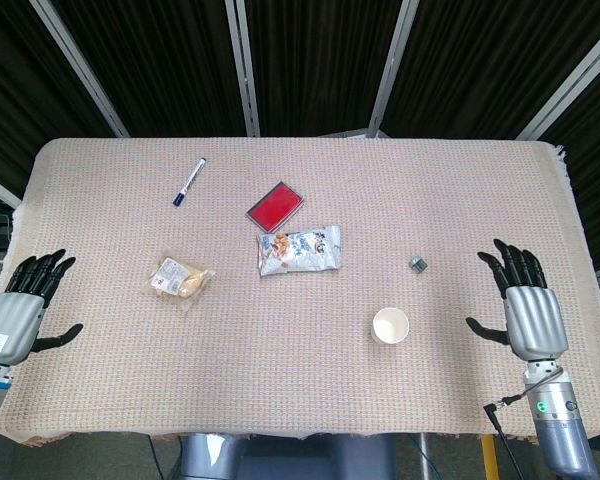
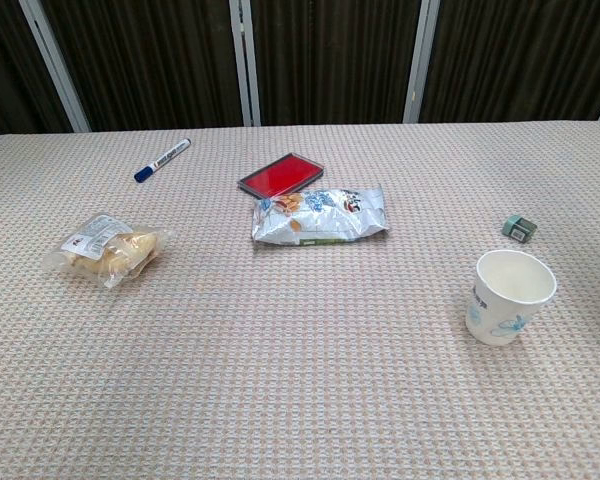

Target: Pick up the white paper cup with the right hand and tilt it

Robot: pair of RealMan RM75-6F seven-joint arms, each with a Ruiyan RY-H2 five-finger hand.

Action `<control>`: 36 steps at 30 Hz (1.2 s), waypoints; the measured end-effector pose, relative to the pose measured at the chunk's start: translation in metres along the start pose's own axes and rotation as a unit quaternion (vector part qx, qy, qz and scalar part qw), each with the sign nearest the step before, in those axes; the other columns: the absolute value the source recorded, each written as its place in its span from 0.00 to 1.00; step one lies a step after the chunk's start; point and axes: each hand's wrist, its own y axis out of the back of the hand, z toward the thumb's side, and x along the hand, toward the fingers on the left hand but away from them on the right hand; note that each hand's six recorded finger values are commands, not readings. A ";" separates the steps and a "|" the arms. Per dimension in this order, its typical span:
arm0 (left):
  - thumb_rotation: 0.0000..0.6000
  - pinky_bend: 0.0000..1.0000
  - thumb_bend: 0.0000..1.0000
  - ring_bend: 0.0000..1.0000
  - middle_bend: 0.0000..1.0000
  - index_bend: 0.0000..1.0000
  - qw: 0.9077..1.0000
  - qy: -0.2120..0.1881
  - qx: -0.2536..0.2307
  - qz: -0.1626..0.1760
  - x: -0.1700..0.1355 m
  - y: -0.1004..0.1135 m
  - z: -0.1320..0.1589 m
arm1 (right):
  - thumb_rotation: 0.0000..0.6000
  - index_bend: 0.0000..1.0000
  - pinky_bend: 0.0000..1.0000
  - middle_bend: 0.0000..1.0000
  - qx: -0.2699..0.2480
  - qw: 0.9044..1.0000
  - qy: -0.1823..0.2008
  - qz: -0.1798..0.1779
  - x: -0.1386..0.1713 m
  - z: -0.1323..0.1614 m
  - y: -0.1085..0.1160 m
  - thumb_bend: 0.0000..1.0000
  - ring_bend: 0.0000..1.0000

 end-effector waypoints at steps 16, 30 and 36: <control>1.00 0.00 0.16 0.00 0.00 0.00 1.000 0.001 0.002 0.000 0.002 0.000 0.000 | 1.00 0.11 0.00 0.00 -0.018 0.999 0.008 0.029 0.006 0.010 -0.001 0.03 0.00; 1.00 0.00 0.16 0.00 0.00 0.00 1.000 -0.002 0.003 -0.002 0.001 0.000 0.001 | 1.00 0.08 0.00 0.00 -0.026 0.994 0.031 0.105 0.010 0.037 -0.022 0.03 0.00; 1.00 0.00 0.16 0.00 0.00 0.00 1.000 -0.002 0.003 -0.002 0.001 0.000 0.001 | 1.00 0.10 0.00 0.00 -0.012 0.989 0.036 0.144 0.010 0.050 -0.045 0.03 0.00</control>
